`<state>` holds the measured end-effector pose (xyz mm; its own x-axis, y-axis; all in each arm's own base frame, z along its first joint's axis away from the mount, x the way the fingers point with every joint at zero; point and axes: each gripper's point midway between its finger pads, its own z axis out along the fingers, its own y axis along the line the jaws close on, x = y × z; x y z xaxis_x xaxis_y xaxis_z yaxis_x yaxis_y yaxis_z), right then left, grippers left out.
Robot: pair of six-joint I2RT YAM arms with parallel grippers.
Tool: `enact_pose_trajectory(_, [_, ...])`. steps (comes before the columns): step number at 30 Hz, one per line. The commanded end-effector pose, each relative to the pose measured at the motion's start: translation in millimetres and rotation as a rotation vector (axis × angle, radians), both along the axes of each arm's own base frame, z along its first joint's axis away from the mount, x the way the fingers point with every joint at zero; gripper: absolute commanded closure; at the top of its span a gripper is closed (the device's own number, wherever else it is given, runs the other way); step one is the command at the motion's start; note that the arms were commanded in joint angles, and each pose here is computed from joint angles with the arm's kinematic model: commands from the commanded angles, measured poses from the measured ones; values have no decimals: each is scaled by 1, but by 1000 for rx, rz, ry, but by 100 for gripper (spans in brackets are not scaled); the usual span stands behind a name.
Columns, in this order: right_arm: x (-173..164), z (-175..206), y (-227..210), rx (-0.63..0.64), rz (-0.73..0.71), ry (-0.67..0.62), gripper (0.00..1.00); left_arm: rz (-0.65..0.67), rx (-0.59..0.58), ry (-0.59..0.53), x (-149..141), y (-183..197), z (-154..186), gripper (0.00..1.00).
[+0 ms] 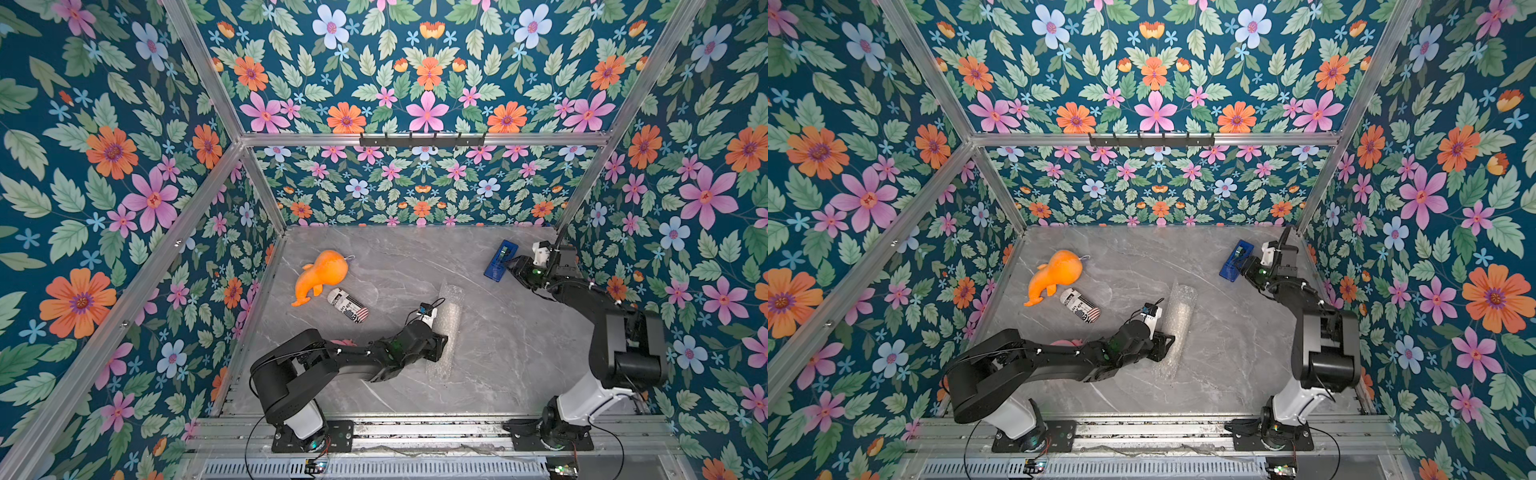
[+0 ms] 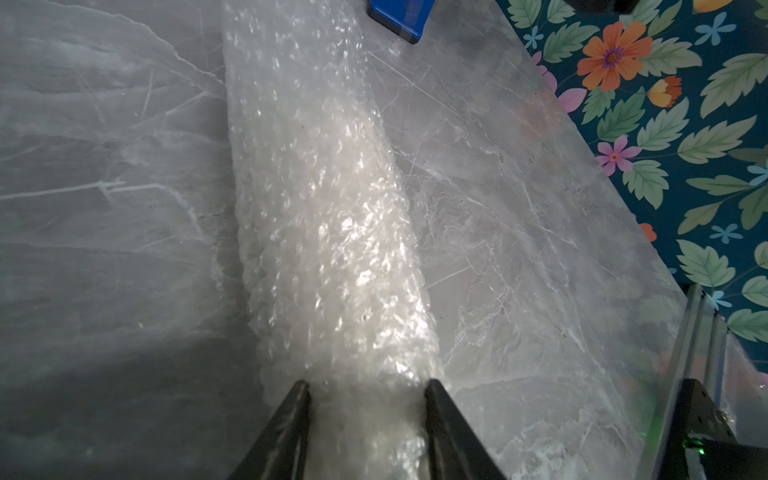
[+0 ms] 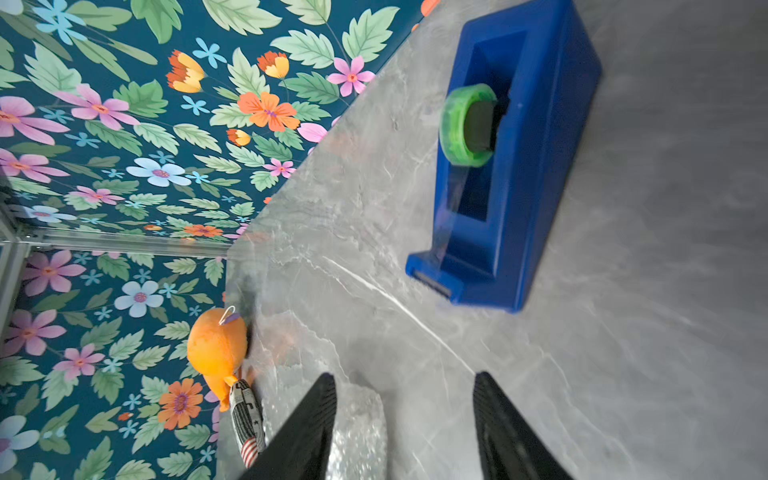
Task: Wrap vases in bubble wrap
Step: Tear off the tape using the Tape Cutter.
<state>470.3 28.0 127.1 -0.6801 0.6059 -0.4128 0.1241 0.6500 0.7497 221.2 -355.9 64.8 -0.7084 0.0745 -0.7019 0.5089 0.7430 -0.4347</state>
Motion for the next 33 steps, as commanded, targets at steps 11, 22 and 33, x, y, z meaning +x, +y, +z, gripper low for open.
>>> enact_pose_trajectory(11, [52, -32, 1, 170, -23, 5, 61, -19, 139, 71, -12, 18, -31, 54])
enact_pose_trajectory(22, [62, -42, 4, 219, -9, 13, 72, -24, 139, 76, -12, 15, -33, 55])
enact_pose_trajectory(33, [62, -35, 6, 237, 3, -6, 89, -24, 142, 77, -12, 15, -34, 55])
